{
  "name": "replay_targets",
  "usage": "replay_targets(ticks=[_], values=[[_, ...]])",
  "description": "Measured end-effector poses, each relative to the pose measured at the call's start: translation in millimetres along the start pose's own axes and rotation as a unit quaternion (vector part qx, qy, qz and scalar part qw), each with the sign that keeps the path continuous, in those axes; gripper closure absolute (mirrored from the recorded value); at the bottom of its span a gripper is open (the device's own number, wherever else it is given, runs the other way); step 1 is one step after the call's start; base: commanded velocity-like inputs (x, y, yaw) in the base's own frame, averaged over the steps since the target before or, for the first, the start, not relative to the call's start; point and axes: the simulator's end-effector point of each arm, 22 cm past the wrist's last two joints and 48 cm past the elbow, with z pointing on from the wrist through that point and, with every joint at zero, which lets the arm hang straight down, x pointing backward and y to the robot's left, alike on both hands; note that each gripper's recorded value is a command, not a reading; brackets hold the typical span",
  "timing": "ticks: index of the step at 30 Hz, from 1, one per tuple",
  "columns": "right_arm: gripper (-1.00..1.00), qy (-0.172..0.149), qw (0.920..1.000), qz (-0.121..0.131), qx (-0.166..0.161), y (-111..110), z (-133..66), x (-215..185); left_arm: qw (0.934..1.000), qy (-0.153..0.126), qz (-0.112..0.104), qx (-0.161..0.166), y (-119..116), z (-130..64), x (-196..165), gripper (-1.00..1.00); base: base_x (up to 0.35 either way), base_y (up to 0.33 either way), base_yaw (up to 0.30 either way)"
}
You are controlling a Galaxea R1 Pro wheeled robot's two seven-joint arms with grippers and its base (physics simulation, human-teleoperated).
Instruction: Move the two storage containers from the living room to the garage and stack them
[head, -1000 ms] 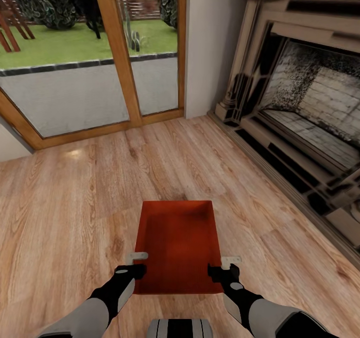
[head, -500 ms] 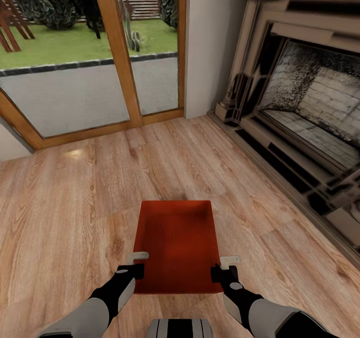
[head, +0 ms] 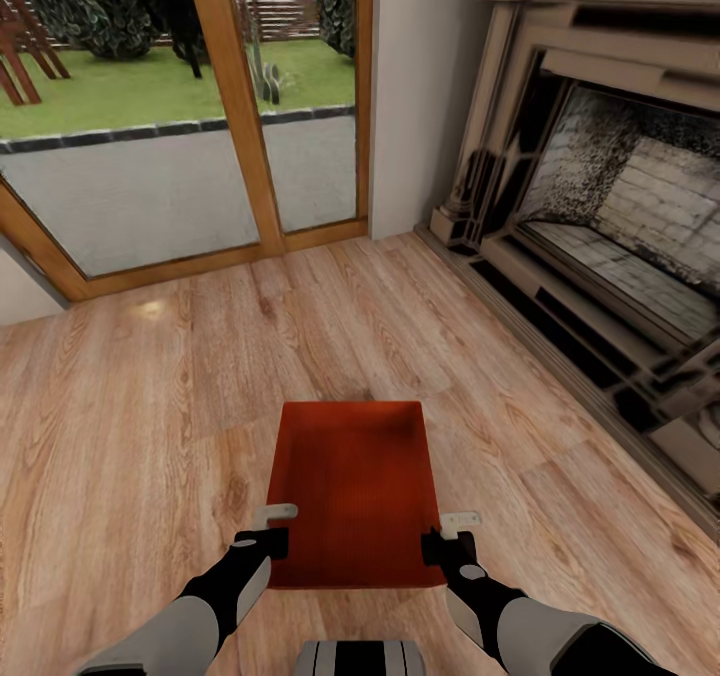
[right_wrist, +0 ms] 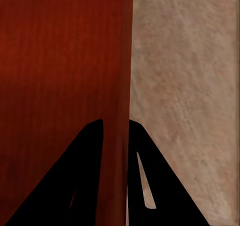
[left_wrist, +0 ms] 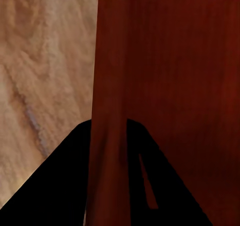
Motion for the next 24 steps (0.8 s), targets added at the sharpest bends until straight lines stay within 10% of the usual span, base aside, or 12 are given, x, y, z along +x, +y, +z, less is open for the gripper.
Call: replay_targets(ticks=[24], values=[[1.0, 0.0, 1.0, -0.001, 0.0, -1.7, -38.4, -37.8, 1.0, 0.0, -0.001, 0.0, 2.9, -44.9, -29.3, 1.0, 0.0, 0.0, 0.0]])
